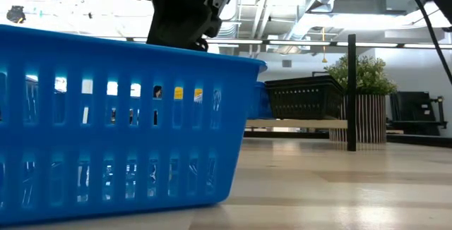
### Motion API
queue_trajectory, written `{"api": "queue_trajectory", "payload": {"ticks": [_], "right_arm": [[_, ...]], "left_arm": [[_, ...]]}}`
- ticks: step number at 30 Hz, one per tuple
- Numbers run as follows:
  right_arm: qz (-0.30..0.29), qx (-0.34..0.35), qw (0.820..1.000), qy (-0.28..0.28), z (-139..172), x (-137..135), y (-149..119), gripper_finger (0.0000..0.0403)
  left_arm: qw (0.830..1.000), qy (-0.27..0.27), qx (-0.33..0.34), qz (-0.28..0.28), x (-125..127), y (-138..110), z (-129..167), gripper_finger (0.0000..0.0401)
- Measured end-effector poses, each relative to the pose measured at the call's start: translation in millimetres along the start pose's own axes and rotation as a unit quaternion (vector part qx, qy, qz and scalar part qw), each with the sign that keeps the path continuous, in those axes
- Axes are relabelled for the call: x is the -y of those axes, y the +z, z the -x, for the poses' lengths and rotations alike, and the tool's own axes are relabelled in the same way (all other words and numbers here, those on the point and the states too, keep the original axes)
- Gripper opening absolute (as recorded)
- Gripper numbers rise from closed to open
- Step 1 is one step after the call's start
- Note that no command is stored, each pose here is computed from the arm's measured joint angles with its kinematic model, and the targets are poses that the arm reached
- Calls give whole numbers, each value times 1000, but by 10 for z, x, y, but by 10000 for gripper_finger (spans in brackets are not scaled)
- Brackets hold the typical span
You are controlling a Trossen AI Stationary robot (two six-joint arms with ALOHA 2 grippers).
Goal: Stack baskets on shelf by color
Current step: Stack the blue bin on the top of the blue shelf on the bin
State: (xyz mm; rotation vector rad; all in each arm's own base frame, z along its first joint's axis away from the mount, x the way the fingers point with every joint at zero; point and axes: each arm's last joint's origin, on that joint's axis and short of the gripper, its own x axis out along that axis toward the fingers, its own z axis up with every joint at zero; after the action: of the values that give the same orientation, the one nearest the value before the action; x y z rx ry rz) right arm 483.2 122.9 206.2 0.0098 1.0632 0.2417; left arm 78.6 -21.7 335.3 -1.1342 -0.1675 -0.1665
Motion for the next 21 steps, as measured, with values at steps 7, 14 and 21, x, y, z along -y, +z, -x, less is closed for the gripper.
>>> {"api": "queue_trajectory", "payload": {"ticks": [7,14,21], "right_arm": [[0,-1,1000,-9,0,-1,-4,259],[0,-1,1000,-11,0,6,-4,245],[1,-6,1000,-10,-1,-12,-15,242]], "left_arm": [[1000,-8,4,-1,11,25,49,238],[1000,-7,-3,-2,4,18,50,238],[1000,-16,-11,-1,13,21,64,238]]}}
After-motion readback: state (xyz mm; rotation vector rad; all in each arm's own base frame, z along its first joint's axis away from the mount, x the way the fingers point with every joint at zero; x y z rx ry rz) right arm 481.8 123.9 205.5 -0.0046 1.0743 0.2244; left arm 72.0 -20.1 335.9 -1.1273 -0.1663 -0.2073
